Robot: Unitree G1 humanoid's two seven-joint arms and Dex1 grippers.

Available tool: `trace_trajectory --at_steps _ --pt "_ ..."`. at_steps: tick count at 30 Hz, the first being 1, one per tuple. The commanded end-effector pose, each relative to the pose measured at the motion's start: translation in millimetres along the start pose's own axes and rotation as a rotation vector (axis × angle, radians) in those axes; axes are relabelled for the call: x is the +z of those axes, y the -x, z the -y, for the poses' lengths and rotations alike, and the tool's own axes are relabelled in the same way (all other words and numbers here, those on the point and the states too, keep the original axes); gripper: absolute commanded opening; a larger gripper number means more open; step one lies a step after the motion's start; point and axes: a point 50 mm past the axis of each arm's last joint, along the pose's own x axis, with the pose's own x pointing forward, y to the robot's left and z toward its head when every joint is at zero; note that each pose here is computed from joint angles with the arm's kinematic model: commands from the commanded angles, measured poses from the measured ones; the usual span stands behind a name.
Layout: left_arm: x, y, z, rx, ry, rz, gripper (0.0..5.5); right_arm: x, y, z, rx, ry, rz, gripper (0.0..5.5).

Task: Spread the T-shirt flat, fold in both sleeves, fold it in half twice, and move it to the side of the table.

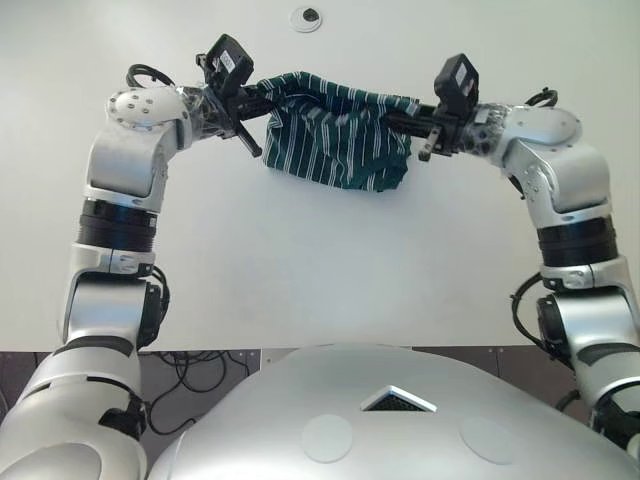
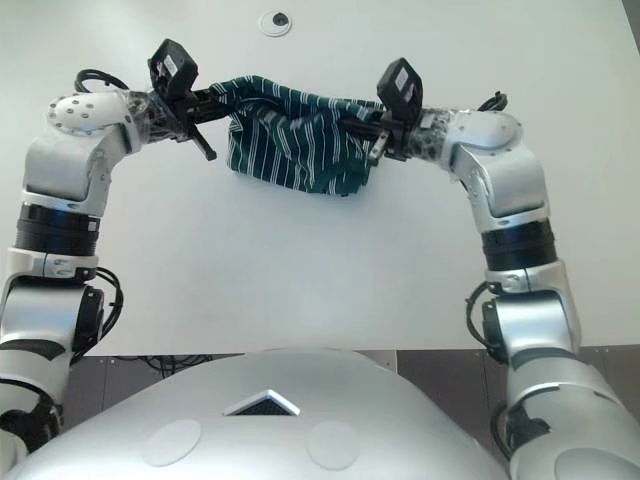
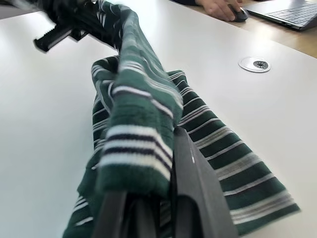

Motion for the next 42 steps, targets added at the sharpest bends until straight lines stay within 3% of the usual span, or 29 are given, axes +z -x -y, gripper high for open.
trace_trajectory --at_steps 1,6,11,14,16,19,23,26,30,33,39,42 --pt "3.8 -14.2 -8.4 0.051 0.026 -0.030 0.42 -1.3 -11.6 14.4 -0.080 -0.062 -0.022 0.03" --pt "5.8 -33.0 -12.8 0.113 0.084 -0.006 1.12 -10.9 -16.9 27.5 -0.172 -0.102 -0.065 1.09" --pt "-6.0 -28.2 -38.7 0.404 0.074 -0.028 1.12 -1.8 -6.6 60.8 -0.491 -0.104 0.010 1.14" --pt "-2.7 -18.7 -47.7 0.517 0.054 0.043 1.12 15.9 -6.0 62.5 -0.549 -0.026 0.120 1.14" --pt "4.5 -17.7 -41.5 0.485 0.019 0.127 1.12 29.9 -16.3 46.2 -0.457 0.038 0.210 1.14" --pt "10.7 -22.9 -16.7 0.324 -0.023 0.207 0.85 33.3 -41.3 4.3 -0.171 0.055 0.250 0.60" --pt "-4.5 -24.7 4.8 0.194 -0.037 0.141 0.20 20.2 -69.6 -38.1 0.100 0.030 0.176 0.00" --pt "-16.6 -20.3 10.4 0.154 -0.061 0.053 0.03 9.5 -82.5 -46.6 0.137 0.013 0.083 0.00" --pt "-39.7 -17.2 23.2 0.067 -0.147 -0.123 0.03 -12.4 -95.0 -28.3 -0.050 -0.008 -0.063 0.00" --pt "-54.4 -16.3 29.6 0.025 -0.198 -0.221 0.03 -16.9 -89.9 -2.3 -0.227 -0.091 -0.064 0.00" --pt "-66.1 -17.2 33.2 0.014 -0.236 -0.273 0.03 -27.6 -76.2 25.9 -0.385 -0.315 -0.061 0.00" --pt "-62.0 -17.9 28.7 0.041 -0.231 -0.252 0.03 -15.0 -77.1 28.0 -0.396 -0.235 0.014 0.00"
